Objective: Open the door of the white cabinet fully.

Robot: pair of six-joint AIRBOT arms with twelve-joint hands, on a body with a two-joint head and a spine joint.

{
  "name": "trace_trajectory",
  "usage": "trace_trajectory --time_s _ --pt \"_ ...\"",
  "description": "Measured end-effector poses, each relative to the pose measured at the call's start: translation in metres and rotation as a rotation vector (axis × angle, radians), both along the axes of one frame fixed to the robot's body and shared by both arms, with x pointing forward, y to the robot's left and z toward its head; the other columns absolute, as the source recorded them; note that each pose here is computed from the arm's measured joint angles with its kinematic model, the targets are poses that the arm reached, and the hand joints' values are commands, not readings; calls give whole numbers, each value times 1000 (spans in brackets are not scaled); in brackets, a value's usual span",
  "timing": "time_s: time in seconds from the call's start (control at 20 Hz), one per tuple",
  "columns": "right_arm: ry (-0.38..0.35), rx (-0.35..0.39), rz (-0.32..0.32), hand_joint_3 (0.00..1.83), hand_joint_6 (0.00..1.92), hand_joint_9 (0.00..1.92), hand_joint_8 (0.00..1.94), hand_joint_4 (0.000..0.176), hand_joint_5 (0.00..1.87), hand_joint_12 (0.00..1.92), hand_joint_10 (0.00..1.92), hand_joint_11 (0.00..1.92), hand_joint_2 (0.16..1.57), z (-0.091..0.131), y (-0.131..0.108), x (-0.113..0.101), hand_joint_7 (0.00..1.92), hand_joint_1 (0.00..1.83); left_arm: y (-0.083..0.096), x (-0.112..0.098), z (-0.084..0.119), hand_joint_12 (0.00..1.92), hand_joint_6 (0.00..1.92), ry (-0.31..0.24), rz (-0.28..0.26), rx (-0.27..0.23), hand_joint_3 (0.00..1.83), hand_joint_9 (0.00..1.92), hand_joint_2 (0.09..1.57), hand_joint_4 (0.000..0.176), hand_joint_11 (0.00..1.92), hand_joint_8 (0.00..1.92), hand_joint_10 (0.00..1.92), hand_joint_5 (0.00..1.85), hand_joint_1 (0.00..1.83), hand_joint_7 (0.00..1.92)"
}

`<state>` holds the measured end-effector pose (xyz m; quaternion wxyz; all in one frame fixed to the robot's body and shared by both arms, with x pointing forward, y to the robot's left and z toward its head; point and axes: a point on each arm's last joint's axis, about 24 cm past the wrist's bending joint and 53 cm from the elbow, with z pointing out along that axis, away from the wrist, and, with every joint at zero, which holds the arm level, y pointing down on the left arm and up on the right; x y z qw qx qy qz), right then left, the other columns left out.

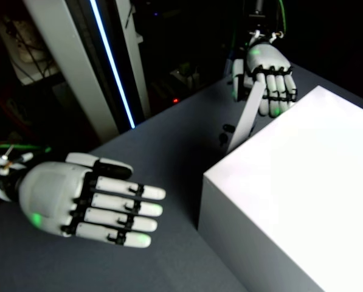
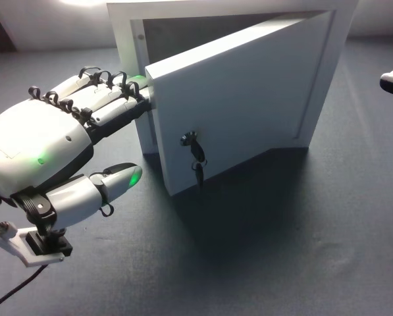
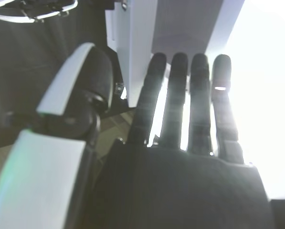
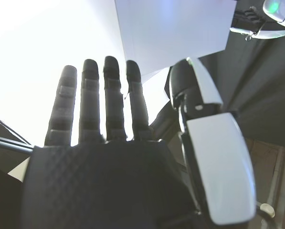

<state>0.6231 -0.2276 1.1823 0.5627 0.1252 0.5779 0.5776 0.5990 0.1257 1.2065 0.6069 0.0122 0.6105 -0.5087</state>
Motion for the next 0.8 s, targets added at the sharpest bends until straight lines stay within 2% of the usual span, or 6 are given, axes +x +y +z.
trace_trajectory --time_s 0.05,0.2,0.4,0.55,0.65,0.8 --pt "0 0 -1 2 2 253 1 0 345 155 1 90 1332 0 0 0 340 637 -1 0 -1 604 4 3 -3 -4 0 150 1512 0 0 7 12 134 296 98" --pt "1 0 -1 1 1 269 5 4 346 152 5 104 1331 0 0 0 354 602 -7 -3 -1 624 9 4 -23 -6 0 143 1508 0 0 4 2 154 293 105" --pt "1 -1 -1 0 1 253 0 8 347 145 0 96 1329 0 -1 1 336 616 -18 -7 -2 289 5 -1 -59 8 5 68 1526 0 0 3 6 111 227 82" --pt "0 -2 -1 0 3 255 4 4 353 148 4 107 1320 0 -1 1 340 628 -26 -10 -3 316 1 5 -83 1 0 88 1526 0 0 4 5 141 333 106" --pt "1 -2 -2 0 2 251 1 15 355 147 2 107 1311 0 -1 1 337 609 -34 -11 -8 505 2 26 -105 -4 0 155 1506 0 0 2 2 199 369 167" --pt "2 -3 -3 0 1 240 1 24 355 133 0 75 1313 0 -1 1 338 588 -41 -15 -9 488 2 26 -134 4 0 188 1494 0 0 3 3 217 418 199"
